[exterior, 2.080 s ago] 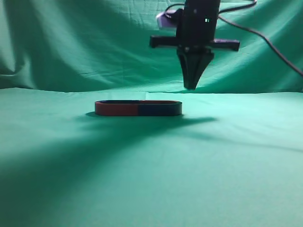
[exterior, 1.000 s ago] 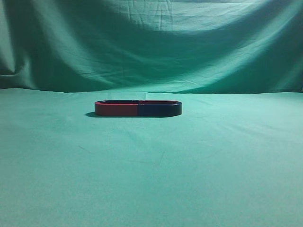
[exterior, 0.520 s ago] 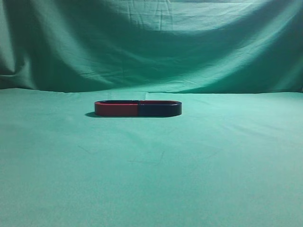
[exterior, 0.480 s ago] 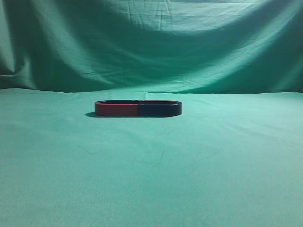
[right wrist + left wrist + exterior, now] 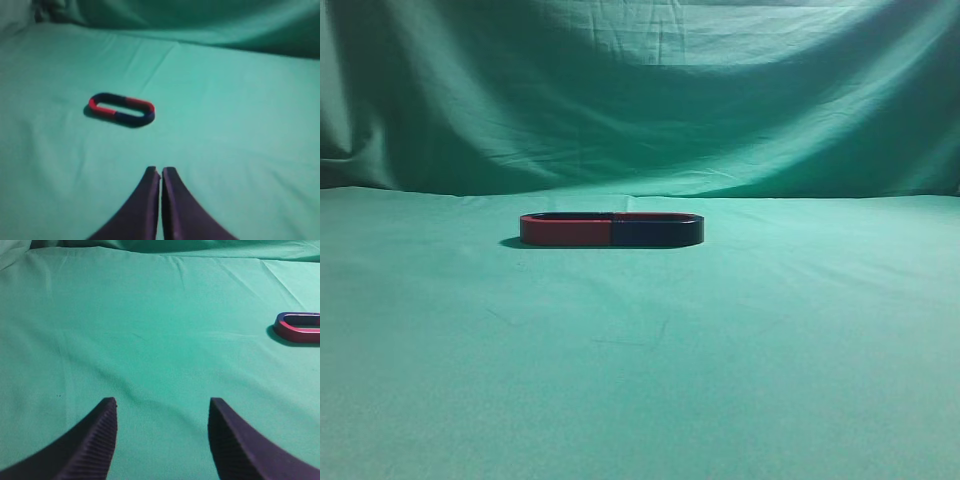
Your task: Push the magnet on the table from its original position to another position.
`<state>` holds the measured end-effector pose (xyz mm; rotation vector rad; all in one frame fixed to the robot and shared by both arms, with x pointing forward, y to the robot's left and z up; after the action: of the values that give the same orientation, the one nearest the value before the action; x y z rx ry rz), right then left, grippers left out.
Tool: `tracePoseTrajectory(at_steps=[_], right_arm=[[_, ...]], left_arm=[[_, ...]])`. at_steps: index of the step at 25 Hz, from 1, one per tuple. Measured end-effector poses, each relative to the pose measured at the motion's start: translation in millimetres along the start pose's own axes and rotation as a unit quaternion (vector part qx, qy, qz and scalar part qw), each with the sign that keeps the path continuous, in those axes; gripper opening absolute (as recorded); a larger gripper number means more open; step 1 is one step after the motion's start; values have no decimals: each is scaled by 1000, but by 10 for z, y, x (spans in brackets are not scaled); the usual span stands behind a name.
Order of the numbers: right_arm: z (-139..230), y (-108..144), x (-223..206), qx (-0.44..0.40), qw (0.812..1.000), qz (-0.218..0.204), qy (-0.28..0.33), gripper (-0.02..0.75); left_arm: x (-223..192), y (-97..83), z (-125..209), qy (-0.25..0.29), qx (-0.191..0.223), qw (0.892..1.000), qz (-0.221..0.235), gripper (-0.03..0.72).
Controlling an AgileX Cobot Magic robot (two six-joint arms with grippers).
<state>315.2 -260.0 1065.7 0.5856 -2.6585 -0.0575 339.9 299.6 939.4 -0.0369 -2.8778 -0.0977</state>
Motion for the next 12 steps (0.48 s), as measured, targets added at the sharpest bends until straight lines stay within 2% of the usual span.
tracePoseTrajectory(at_steps=[3,5,9,12], right_arm=[[93,-76,-115,0,997,21,-78,0],[215,-165,-214,0,992,51,-111,0],[565,-354,-360,-11,985,117,-123,0],[839,-451,-467,-22,983,147,-108,0]], left_arm=[[0,0,0,0,0,1000,0,372],[0,0,0,0,0,1000,0,372],[0,0,0,0,0,1000,0,372],[0,0,0,0,0,1000,0,372]])
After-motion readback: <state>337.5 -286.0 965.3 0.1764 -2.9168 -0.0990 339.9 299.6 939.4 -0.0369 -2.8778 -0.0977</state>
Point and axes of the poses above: a point on each arm's last joint axis where the gripper is mounted, x pointing back along that axis away from the gripper, y along the wrist's bending axis when the last joint is at zero, z = x × y, the point moved 5 cm from there along -x, pointing out along that axis toward the gripper, and after that the axes turned 6 degrees about -x, right-handed, at the moved point
